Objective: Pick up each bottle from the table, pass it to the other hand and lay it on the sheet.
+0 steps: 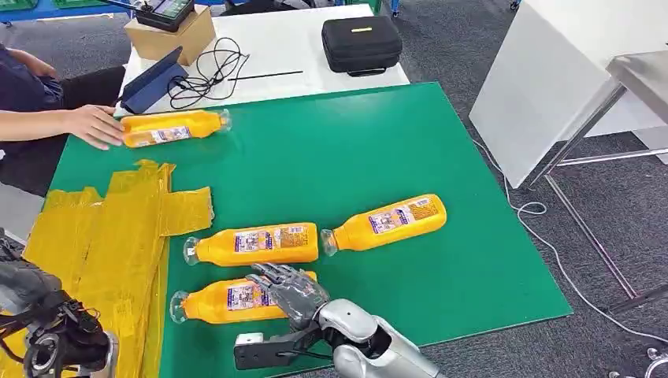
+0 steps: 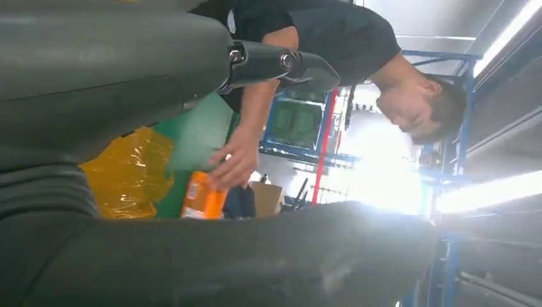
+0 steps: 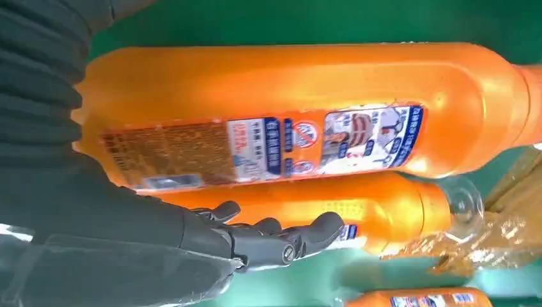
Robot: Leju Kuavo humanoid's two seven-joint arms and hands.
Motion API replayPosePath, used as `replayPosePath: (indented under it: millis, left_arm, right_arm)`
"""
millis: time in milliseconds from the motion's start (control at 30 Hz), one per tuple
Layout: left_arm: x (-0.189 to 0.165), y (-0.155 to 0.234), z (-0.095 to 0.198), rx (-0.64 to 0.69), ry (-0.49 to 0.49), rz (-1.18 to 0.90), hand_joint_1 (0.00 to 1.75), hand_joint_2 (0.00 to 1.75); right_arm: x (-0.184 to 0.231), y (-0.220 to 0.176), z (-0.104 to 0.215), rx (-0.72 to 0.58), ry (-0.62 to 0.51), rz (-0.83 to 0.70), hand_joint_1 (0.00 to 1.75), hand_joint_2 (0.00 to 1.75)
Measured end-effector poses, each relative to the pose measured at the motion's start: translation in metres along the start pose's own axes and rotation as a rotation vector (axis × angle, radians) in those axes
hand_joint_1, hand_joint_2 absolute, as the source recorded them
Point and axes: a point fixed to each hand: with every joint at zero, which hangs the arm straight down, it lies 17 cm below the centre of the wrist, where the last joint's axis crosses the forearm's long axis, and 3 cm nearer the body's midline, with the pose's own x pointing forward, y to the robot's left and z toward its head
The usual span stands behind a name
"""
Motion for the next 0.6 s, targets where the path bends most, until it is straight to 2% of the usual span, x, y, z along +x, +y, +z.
replayPosePath:
  millis: [433,600]
  left_arm:
    - [0.003,0.002,0.002,0.003,-0.004,0.001,0.0,0.0]
    - [0.005,0.004,0.002,0.012,-0.001,0.019,0.0,0.0]
  right_arm:
    - [-0.006,0.013,-0.01,0.045,0.023,0.037,0.0,1.75]
    - [-0.029,0.019,-0.015,0.062,0.125,0.151,0.0,1.75]
